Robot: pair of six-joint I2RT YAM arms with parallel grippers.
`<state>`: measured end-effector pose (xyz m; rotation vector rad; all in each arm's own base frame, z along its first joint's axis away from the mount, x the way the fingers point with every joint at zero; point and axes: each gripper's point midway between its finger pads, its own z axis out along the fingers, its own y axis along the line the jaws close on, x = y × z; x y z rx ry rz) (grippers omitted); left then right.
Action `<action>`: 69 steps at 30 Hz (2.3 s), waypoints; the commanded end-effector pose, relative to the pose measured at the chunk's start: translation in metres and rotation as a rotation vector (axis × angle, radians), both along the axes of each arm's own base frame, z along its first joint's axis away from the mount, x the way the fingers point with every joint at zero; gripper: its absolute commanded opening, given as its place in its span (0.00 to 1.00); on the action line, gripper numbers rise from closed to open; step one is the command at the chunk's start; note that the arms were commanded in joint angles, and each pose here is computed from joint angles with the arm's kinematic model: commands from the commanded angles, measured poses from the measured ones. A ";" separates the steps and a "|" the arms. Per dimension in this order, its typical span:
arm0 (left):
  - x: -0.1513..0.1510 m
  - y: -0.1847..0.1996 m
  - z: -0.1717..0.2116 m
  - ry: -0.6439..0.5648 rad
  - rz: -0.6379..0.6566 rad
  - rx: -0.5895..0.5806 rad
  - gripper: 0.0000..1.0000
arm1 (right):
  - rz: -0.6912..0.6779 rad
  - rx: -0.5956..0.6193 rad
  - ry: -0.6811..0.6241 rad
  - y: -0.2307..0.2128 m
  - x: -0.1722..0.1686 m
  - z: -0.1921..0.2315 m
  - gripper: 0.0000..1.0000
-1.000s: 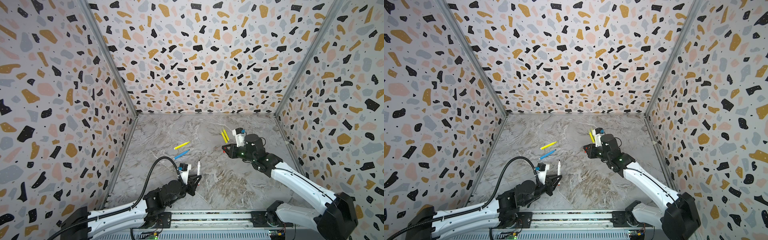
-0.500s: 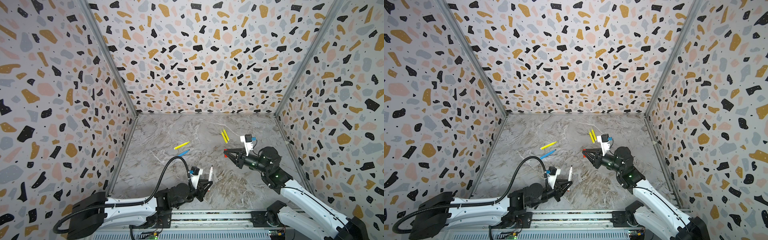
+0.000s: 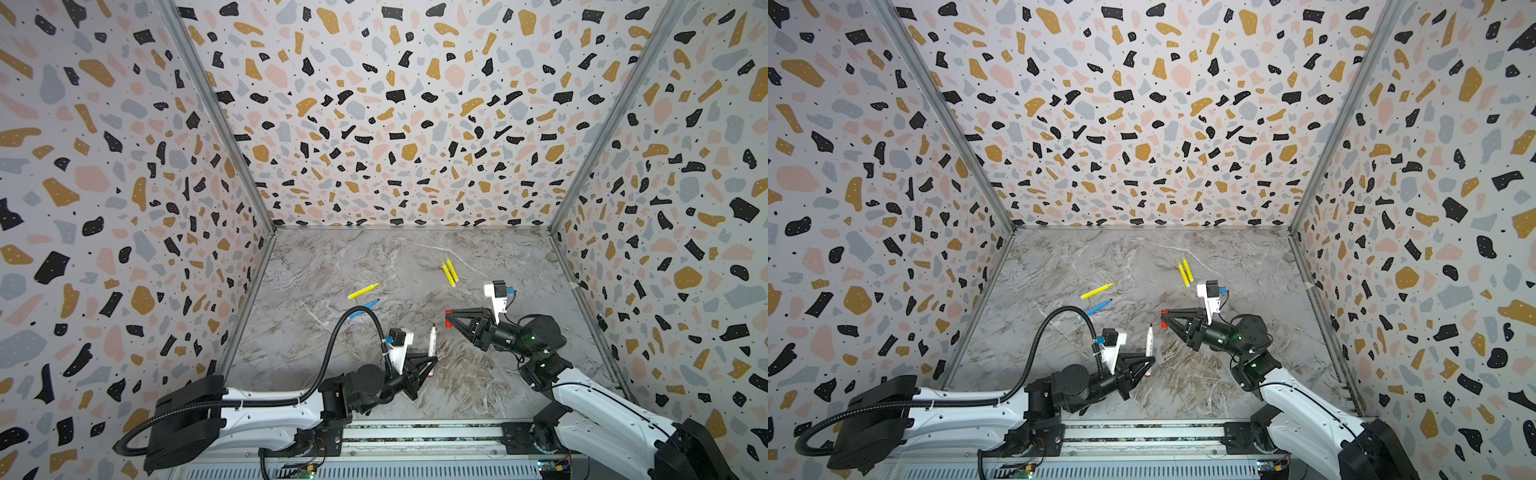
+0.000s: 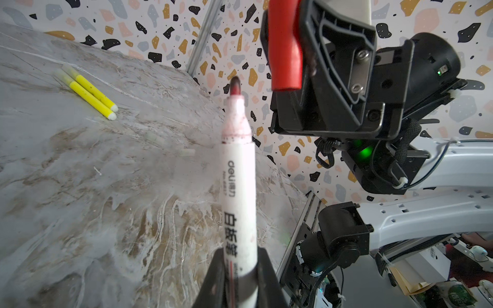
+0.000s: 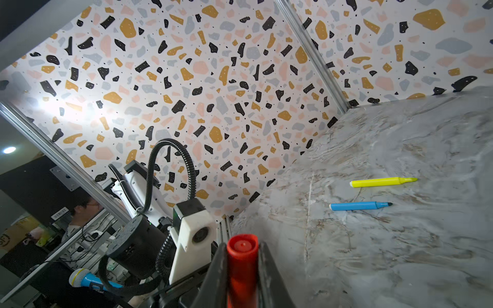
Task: Insert the pens into the pen caps
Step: 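Press the red cap down onto the white marker tip with the right gripper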
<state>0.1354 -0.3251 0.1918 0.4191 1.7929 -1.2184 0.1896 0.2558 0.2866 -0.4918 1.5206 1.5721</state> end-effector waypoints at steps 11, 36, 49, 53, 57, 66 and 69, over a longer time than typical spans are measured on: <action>0.000 -0.005 0.028 -0.022 0.000 -0.102 0.02 | -0.035 0.106 -0.037 0.009 0.012 0.026 0.02; 0.001 0.004 0.034 -0.027 0.027 -0.121 0.02 | 0.015 0.113 -0.024 0.030 0.000 0.021 0.00; 0.003 0.015 0.044 -0.039 0.060 -0.159 0.02 | 0.064 0.052 -0.005 0.038 -0.024 -0.009 0.00; 0.004 0.020 0.048 -0.047 0.073 -0.173 0.01 | 0.061 0.017 -0.006 0.037 -0.029 -0.018 0.00; 0.002 0.022 0.059 -0.065 0.060 -0.207 0.00 | 0.079 -0.036 -0.016 0.043 -0.037 -0.029 0.00; -0.005 0.034 0.091 -0.139 0.038 -0.284 0.00 | 0.159 -0.108 0.008 0.046 -0.062 -0.062 0.00; 0.000 0.038 0.094 -0.149 0.070 -0.262 0.00 | 0.161 -0.180 0.042 0.050 -0.065 -0.081 0.00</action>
